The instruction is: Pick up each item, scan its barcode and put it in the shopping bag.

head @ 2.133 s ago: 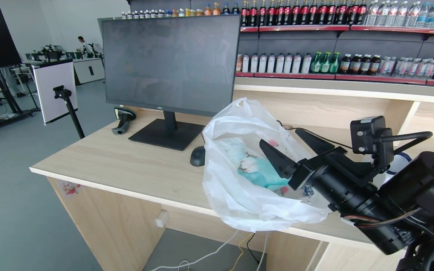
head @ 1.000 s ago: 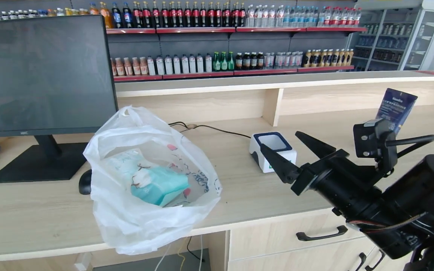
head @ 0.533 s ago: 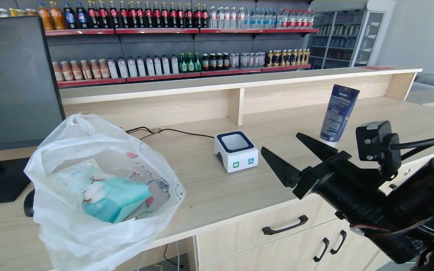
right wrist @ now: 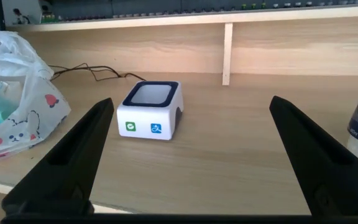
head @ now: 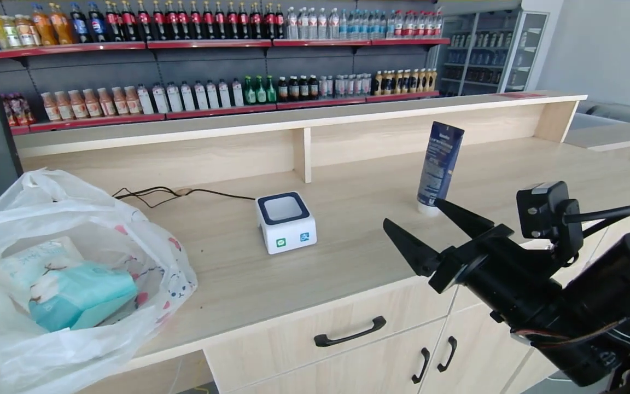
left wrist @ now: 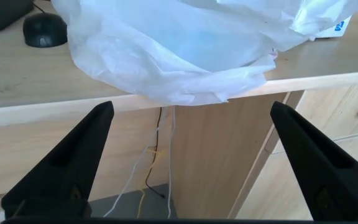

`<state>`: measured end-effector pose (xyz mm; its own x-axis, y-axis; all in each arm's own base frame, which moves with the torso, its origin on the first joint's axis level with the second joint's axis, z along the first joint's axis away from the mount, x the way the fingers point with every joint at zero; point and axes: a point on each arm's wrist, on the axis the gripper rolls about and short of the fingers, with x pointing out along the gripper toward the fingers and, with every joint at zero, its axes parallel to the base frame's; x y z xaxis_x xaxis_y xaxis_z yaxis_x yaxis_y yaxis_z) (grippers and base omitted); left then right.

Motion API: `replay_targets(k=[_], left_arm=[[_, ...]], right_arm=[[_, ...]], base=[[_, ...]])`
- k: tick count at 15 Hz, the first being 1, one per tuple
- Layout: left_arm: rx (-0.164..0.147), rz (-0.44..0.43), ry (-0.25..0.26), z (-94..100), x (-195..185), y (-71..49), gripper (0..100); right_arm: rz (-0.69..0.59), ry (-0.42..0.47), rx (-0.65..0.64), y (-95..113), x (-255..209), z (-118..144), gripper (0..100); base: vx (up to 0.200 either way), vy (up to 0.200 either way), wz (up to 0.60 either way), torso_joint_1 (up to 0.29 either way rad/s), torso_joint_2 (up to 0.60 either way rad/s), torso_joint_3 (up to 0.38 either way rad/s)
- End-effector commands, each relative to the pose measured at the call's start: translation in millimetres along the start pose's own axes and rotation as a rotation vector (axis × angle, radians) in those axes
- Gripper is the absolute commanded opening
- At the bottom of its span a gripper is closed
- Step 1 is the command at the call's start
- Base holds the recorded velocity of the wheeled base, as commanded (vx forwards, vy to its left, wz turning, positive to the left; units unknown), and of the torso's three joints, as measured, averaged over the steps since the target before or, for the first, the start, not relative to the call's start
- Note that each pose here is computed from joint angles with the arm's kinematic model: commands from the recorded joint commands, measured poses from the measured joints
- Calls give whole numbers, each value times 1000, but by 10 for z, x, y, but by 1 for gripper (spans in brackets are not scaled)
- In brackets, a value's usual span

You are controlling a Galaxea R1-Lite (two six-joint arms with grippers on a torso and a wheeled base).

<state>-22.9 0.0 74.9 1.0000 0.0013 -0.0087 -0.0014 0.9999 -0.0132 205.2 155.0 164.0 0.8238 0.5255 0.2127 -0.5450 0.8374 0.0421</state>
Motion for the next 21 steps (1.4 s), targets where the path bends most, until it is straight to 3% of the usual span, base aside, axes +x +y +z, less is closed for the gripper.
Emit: replay_targets(k=[1,6,17,21], left_arm=[[-1,2,0,1,1,0,100],[-1,2,2,-1,1,0,100],[-1,2,0,1,1,0,100],[-2,2,2,-1,1,0,100]], right_arm=[[1,3,0,2,4,-12,100],[-52,11,-28,-130,16,-33,100],[-52,17,-27,-131,-8,-39,100],[-75,85,-38,-189,77,-245,100]], base=[[0,-200,600,7,-2,-2],[0,-200,120,4,-2,4],[0,-200,0,3,4,4],[0,0,0,0,0,0]])
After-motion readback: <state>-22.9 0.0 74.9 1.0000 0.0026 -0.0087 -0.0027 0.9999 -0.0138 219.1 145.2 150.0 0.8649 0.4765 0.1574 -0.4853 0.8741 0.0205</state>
